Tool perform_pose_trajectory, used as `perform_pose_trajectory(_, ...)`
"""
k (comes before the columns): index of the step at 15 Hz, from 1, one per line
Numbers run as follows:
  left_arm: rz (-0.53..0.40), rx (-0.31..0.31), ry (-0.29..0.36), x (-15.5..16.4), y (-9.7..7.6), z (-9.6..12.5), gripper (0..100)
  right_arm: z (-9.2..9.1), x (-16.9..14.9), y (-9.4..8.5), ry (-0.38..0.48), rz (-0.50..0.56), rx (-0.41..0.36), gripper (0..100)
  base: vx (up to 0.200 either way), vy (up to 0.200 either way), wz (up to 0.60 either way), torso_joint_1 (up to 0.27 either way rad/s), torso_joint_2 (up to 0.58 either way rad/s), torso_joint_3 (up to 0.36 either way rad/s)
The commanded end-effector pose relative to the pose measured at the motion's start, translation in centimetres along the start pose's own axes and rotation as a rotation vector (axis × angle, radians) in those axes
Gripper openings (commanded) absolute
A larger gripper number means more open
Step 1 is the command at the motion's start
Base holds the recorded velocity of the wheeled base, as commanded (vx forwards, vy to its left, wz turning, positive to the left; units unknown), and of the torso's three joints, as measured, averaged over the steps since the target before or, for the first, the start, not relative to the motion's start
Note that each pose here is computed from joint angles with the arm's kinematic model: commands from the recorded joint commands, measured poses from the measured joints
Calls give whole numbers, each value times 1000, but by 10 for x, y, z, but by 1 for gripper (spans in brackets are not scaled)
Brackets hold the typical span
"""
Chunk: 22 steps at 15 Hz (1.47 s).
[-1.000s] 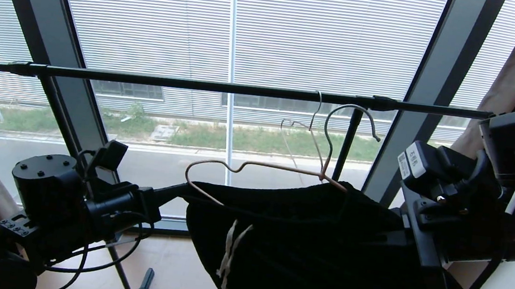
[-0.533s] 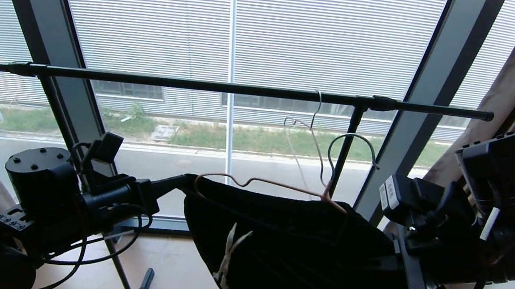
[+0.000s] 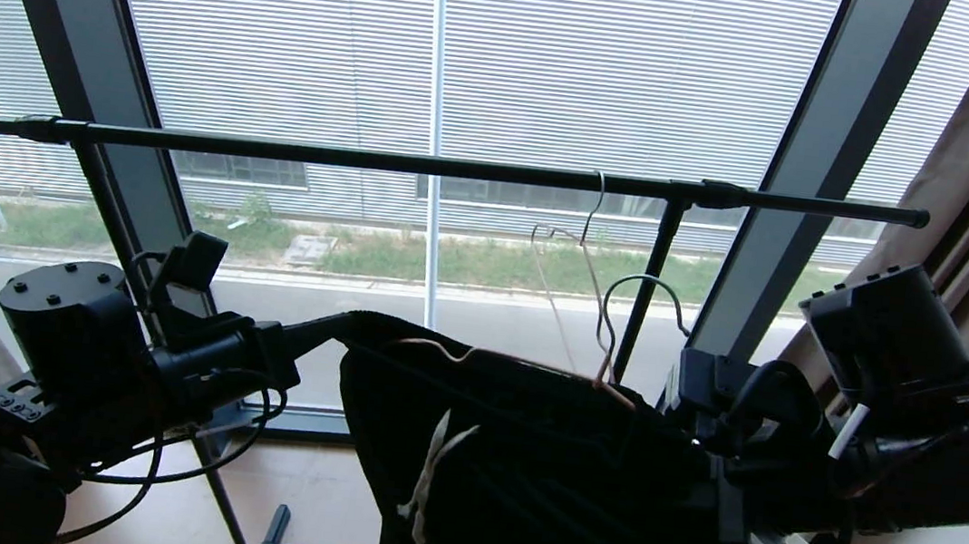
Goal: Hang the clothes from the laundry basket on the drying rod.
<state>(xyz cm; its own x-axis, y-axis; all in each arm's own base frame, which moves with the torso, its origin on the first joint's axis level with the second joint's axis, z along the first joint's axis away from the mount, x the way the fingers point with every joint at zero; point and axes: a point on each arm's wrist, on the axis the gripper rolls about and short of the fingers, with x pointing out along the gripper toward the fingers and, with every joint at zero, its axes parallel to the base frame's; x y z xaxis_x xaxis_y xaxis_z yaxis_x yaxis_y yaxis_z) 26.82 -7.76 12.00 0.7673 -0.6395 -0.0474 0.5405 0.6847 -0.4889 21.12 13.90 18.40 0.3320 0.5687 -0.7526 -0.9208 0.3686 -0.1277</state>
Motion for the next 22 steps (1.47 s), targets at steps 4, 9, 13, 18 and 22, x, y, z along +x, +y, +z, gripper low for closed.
perform_pose_trajectory(4,-6,0,11,14,-6,20,0,-3,7,-1,52,-30,5,0,0,0,0,0,0,0)
perform_pose_trajectory(9,-30,61,76,30,-29,42,0,-5,15,4,123,-83,-7,0,0,0,0,0,0,0)
perform_pose_trajectory(13,-83,101,197,41,-72,48,0,-8,23,2,46,-134,63,0,0,0,0,0,0,0)
perform_pose_trajectory(18,-68,177,230,49,-101,40,0,-14,25,4,35,-169,59,0,0,0,0,0,0,0)
perform_pose_trajectory(22,-60,187,205,56,-114,57,0,-20,34,3,89,-250,61,0,0,0,0,0,0,0)
